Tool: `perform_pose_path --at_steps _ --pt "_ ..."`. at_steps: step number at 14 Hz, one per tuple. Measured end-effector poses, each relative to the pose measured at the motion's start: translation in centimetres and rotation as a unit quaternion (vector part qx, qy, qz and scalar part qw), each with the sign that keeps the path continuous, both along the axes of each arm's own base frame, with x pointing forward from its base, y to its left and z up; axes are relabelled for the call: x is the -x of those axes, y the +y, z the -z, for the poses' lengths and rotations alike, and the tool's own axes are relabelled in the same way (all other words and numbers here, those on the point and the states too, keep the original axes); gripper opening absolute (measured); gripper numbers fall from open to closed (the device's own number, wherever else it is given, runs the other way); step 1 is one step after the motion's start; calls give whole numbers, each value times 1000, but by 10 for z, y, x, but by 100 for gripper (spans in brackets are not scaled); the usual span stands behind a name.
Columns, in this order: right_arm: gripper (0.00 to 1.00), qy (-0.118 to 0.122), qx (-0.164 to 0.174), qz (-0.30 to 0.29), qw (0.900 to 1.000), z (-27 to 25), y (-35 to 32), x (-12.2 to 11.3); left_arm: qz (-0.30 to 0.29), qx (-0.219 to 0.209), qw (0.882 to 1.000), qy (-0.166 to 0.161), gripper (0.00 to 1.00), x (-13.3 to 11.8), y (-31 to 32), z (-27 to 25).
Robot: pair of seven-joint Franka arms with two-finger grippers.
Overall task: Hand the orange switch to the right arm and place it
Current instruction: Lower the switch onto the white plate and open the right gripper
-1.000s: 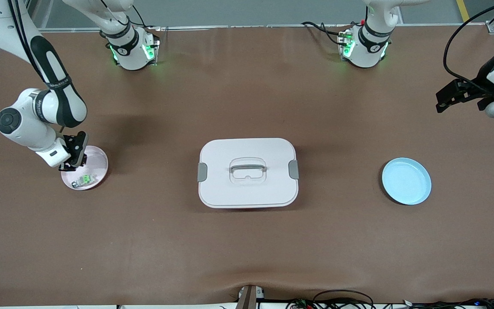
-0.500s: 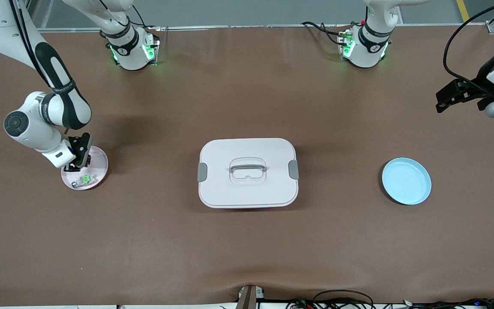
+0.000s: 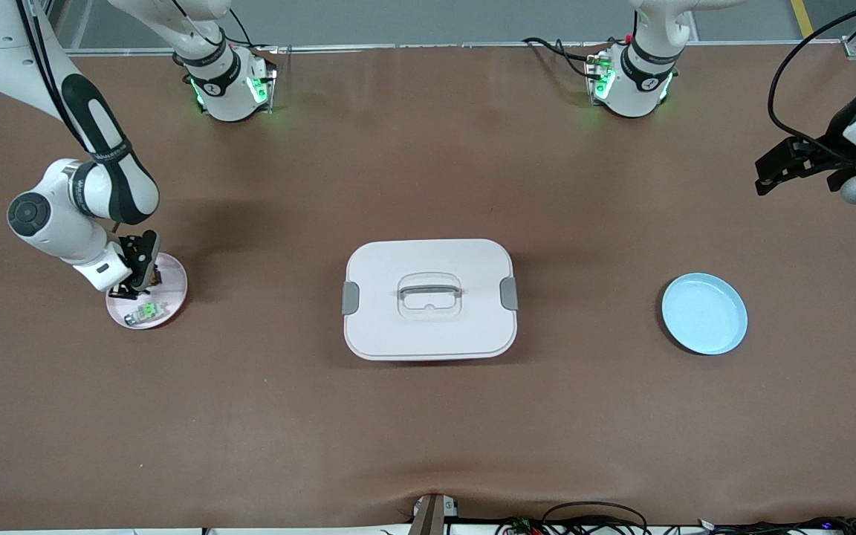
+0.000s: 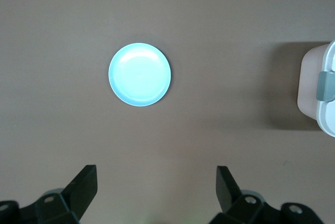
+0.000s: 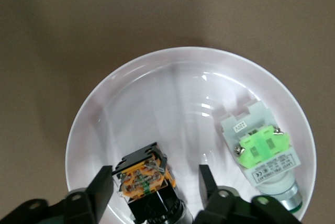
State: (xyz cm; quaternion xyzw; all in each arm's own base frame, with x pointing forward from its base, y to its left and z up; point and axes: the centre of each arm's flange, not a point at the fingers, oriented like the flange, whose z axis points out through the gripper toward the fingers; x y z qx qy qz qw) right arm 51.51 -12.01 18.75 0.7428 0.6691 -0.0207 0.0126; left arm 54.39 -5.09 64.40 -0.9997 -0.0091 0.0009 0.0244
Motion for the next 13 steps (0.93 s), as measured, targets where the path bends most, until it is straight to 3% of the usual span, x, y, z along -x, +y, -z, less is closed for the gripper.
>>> perform_pose_path --at_steps 2,5,7,9,11,13 --pt "99 -1 0 0 1000 0 0 0 0 0 1000 0 100 0 0 0" --pt "100 -7 1 15 1000 -5 0 -3 0 0 1000 0 100 0 0 0" --pt "100 -1 0 80 997 -11 1 -2 0 0 1000 0 100 0 0 0" --pt "100 16 0 171 985 -22 2 0 0 1 1000 0 100 0 0 0" --pt "100 14 2 246 969 -37 3 0 0 1 1000 0 100 0 0 0" --pt "100 7 5 329 944 -49 4 -2 0 1 1000 0 100 0 0 0"
